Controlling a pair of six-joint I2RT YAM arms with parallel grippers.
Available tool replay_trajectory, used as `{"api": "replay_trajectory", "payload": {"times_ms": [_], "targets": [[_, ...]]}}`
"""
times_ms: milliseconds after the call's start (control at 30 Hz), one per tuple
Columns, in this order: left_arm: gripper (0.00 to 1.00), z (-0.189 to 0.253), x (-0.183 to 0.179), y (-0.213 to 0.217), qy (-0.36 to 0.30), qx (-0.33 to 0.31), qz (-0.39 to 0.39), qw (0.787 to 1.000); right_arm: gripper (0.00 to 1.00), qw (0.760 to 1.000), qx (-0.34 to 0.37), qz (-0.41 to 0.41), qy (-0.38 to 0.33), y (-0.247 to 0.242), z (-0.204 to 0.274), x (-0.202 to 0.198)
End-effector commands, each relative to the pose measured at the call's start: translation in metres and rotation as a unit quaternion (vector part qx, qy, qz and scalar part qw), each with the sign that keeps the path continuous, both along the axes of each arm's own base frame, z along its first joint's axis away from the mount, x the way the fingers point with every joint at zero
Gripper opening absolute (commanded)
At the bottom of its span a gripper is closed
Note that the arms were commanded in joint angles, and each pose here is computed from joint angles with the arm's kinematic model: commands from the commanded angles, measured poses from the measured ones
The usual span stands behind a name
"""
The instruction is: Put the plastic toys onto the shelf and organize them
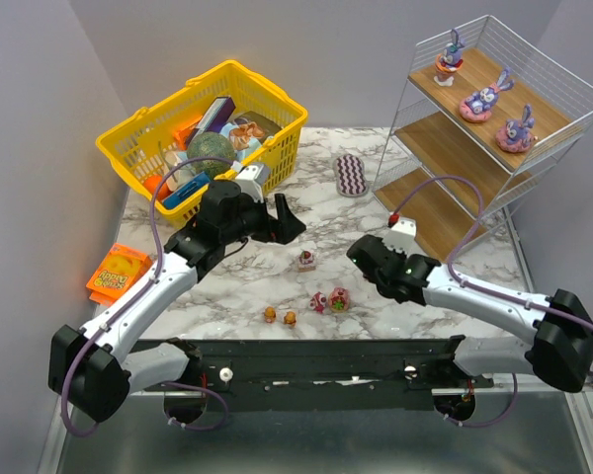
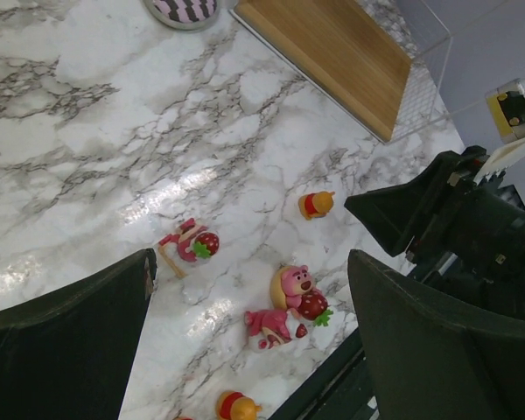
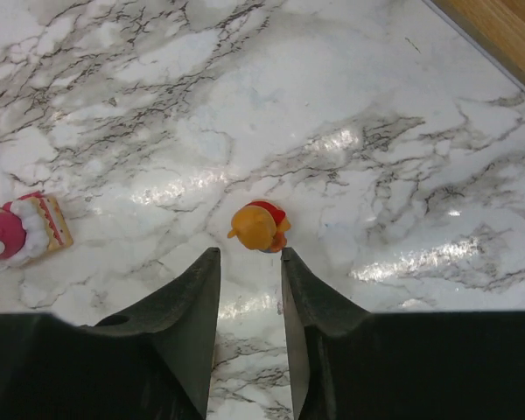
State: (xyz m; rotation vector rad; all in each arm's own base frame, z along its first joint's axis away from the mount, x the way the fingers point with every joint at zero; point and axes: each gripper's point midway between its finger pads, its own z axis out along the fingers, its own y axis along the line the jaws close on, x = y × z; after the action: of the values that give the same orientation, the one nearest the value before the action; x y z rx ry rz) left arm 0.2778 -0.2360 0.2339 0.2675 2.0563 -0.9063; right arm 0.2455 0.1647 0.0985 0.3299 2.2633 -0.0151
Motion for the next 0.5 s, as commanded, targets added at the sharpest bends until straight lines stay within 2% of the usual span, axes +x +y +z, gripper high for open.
{"api": "replay_trajectory", "payload": {"times_ms": [0,67,100,200,467], "targets": [[0.99,-0.003,-0.005,-0.030,0.010,-0.029,-0.047,0.998,0.26,1.000,0.008,-0.019,0.010,-0.020,-0.016,-0.017],[0.99,-0.005,-0.011,-0.043,0.009,-0.021,-0.064,0.998,0.18,0.999,0.004,-0.023,0.026,-0.025,-0.029,-0.023],[0.98,-0.007,-0.010,-0.051,0.008,-0.015,-0.073,0.997,0.10,0.999,0.003,-0.024,0.034,-0.026,-0.034,-0.025],[0.94,-0.019,-0.018,-0.070,0.015,0.003,-0.089,0.996,0.01,0.998,-0.002,-0.034,0.057,-0.029,-0.052,-0.027],[0.91,-0.051,-0.021,-0.089,0.049,0.020,-0.092,0.994,0.01,0.999,0.015,-0.015,0.044,-0.027,-0.079,-0.008]]}}
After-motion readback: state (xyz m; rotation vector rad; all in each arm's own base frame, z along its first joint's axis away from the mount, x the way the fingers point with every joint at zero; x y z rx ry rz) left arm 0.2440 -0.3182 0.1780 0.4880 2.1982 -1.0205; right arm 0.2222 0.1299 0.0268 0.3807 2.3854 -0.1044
